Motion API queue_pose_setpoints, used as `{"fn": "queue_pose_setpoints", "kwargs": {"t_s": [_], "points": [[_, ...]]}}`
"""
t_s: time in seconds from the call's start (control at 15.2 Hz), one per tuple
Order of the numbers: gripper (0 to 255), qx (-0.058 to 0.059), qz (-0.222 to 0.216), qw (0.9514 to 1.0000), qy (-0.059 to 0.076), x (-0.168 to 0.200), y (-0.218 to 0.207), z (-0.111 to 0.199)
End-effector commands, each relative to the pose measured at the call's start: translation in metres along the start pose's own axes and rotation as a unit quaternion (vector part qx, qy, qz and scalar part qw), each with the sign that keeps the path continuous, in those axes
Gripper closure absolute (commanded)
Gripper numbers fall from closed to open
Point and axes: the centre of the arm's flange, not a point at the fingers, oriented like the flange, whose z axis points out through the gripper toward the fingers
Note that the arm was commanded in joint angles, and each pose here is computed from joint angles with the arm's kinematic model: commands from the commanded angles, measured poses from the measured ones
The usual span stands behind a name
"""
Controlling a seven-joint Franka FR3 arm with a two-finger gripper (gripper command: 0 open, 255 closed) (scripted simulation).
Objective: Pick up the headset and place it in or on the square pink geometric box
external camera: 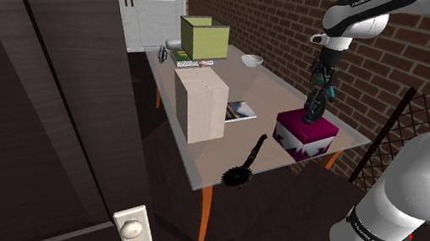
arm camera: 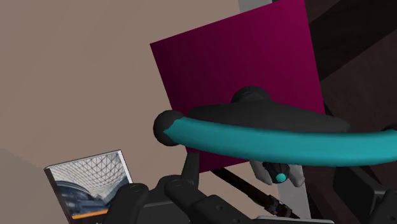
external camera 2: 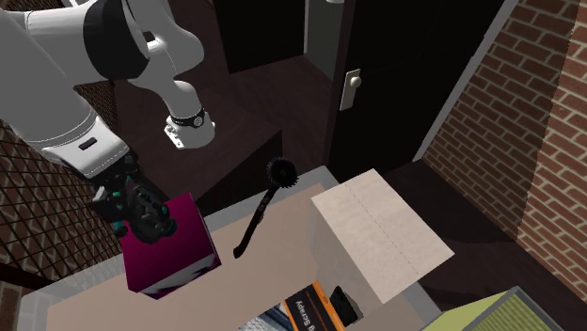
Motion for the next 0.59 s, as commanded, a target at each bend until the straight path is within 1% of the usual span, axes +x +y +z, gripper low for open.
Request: {"fn": "queue_pose_setpoints", "kwargs": {"t_s": [0.0, 0.07, 0.53], "points": [[0, 0.000, 0.000, 1.0000, 0.000, 0.000, 0.000, -0.024], [0, 0.000, 0.000, 1.0000, 0.000, 0.000, 0.000, -0.035], [0, 0.000, 0.000, 1.0000, 0.000, 0.000, 0.000, -0.035]]}}
